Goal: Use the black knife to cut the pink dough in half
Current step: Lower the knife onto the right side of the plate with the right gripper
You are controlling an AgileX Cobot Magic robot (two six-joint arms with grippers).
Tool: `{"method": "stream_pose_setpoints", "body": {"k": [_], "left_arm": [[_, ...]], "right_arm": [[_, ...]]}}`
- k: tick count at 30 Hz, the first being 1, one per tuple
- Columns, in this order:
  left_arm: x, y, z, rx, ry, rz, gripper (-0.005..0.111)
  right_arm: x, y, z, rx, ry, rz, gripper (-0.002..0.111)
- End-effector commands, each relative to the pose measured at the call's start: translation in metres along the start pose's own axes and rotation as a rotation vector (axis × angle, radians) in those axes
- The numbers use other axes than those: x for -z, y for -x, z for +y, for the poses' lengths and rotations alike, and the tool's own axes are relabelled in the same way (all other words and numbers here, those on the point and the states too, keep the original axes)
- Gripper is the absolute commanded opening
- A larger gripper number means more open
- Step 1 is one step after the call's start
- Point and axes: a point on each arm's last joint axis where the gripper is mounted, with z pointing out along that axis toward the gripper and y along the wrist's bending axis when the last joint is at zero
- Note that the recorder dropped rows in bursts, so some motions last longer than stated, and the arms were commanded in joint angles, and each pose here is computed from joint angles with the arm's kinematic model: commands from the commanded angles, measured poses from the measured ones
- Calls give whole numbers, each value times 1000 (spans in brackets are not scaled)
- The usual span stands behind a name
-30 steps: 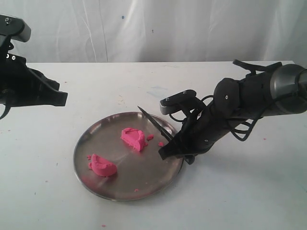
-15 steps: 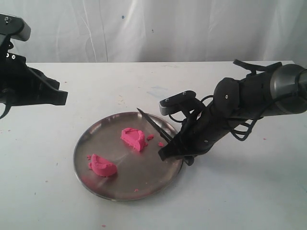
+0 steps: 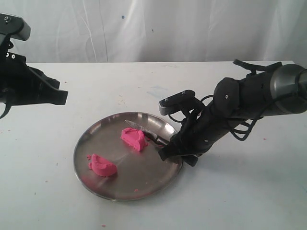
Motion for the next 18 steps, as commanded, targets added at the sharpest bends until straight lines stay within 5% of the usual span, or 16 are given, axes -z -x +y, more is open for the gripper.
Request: {"method": "stream_pose_setpoints", "body": {"k": [1,18], "left_arm": [[1,-1,0,17,-1,-2,0],[1,-1,0,17,-1,-2,0]], "right_arm": [[1,1,-2,1,-4,-11,38],[52,18,0,128,-79,-172,38]]}}
